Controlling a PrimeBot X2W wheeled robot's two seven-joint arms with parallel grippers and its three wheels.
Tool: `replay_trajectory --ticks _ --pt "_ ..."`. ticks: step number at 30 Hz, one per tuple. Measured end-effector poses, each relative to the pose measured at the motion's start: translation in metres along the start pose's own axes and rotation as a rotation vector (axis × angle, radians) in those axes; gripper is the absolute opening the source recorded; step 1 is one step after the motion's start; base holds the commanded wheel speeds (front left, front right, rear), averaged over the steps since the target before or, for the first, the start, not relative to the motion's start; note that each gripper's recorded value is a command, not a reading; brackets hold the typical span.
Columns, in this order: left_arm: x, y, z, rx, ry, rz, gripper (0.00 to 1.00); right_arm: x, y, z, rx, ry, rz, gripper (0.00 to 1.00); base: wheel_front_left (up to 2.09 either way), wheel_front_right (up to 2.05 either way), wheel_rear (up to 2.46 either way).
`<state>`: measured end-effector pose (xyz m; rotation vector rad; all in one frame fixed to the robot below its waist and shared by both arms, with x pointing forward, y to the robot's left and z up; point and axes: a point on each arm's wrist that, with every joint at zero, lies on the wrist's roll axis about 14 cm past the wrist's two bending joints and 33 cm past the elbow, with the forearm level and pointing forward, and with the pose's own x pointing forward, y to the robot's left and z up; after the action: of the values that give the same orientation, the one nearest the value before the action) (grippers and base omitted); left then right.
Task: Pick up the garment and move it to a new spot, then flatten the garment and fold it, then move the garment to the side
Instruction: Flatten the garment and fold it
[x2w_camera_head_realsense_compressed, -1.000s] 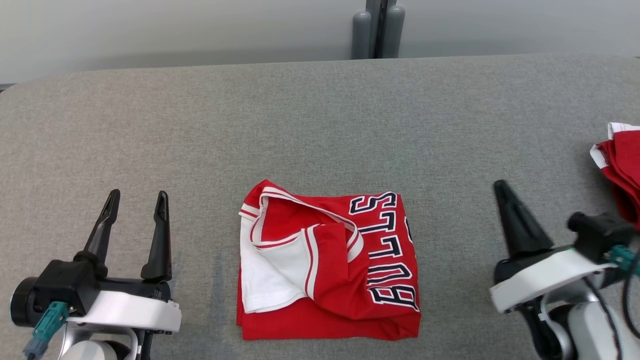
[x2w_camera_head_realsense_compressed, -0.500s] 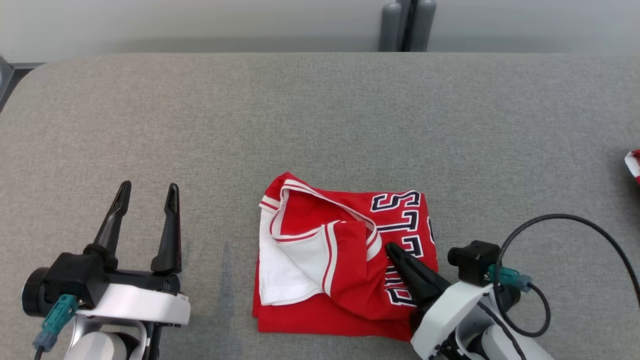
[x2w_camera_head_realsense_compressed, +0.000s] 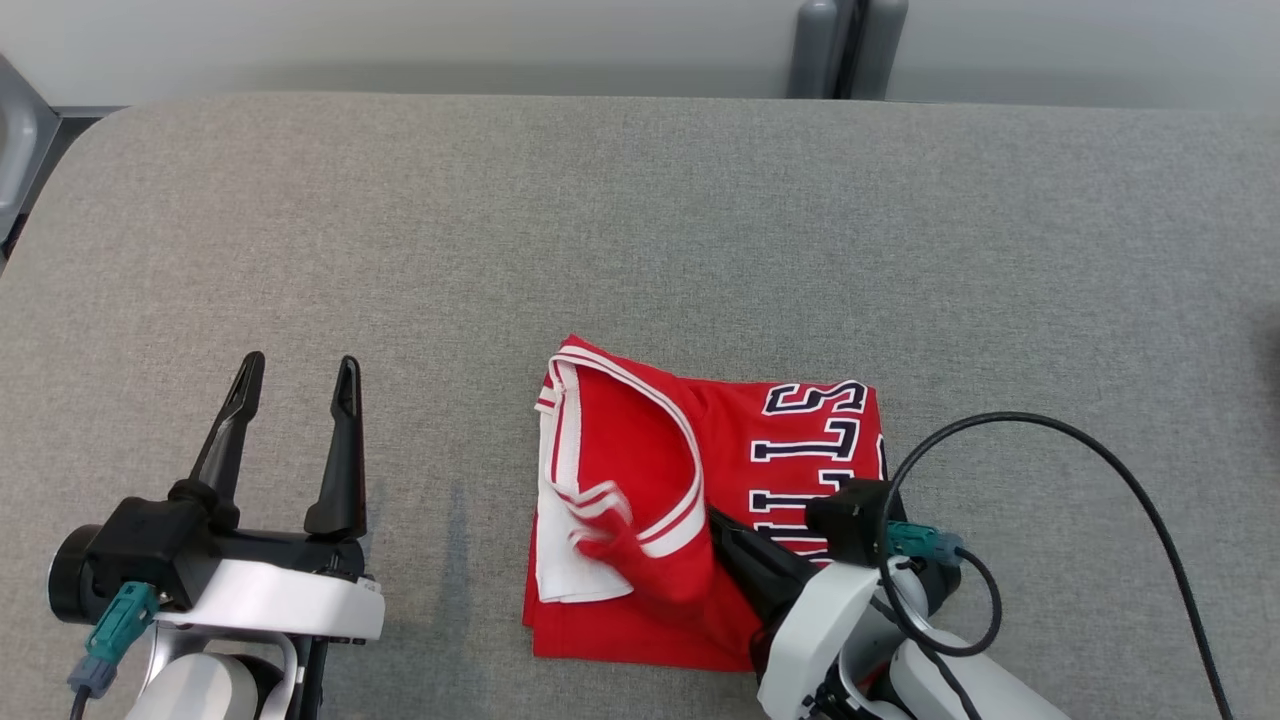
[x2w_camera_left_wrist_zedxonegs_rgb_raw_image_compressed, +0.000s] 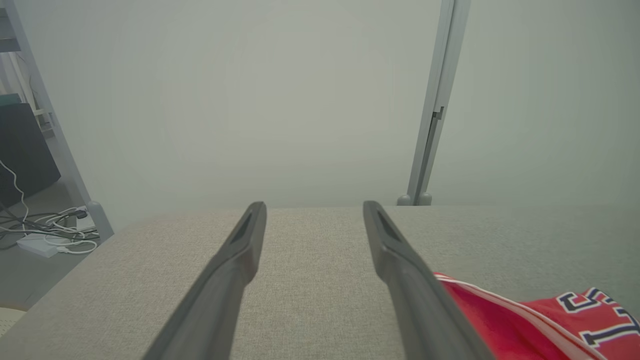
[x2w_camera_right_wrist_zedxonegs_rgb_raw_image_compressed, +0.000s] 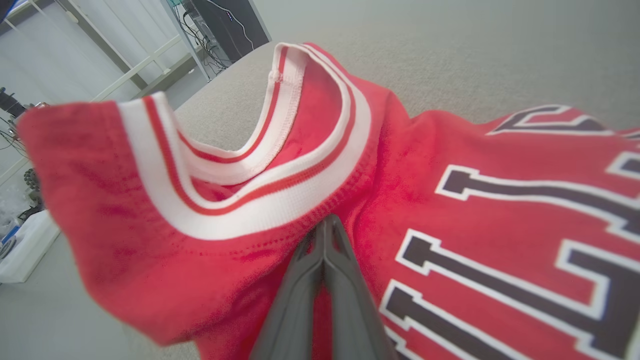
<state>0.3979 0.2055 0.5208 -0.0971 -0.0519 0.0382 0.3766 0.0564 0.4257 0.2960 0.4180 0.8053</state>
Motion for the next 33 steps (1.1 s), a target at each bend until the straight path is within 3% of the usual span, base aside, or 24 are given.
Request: replay_trajectory --ticks 12,18,24,25,27,28,29,33 --pt "-0.002 0.004 -0.005 -0.002 0.013 0.017 1.0 0.017 0.025 -0.015 -0.027 0.057 0.095 0.0 0.0 0.0 0.0" --pt "0.001 0.0 -0.003 -0.006 -0.001 0.005 1.0 0.015 0.004 0.024 -0.027 -0.097 0.032 0.0 0.0 0.0 0.0" --pt "0.005 -0.009 0.004 -0.009 -0.022 -0.023 1.0 -0.012 -0.048 0.079 -0.051 -0.294 -0.124 0.0 0.0 0.0 0.0" --pt "0.006 -0.01 0.005 -0.008 -0.025 -0.025 1.0 -0.021 -0.058 0.088 -0.057 -0.329 -0.157 0.07 0.0 0.0 0.0" --pt "0.006 -0.013 0.007 -0.009 -0.032 -0.035 1.0 -0.038 -0.075 0.102 -0.076 -0.384 -0.219 0.46 0.0 0.0 0.0" --pt "0.006 -0.015 0.009 -0.01 -0.037 -0.039 1.0 -0.048 -0.084 0.11 -0.086 -0.412 -0.254 0.85 0.0 0.0 0.0" --pt "0.006 -0.015 0.01 -0.009 -0.041 -0.039 1.0 -0.057 -0.091 0.116 -0.1 -0.434 -0.282 1.0 0.0 0.0 0.0" --pt "0.002 -0.017 0.012 -0.011 -0.04 -0.048 1.0 -0.086 -0.108 0.134 -0.128 -0.506 -0.368 1.0 0.0 0.0 0.0"
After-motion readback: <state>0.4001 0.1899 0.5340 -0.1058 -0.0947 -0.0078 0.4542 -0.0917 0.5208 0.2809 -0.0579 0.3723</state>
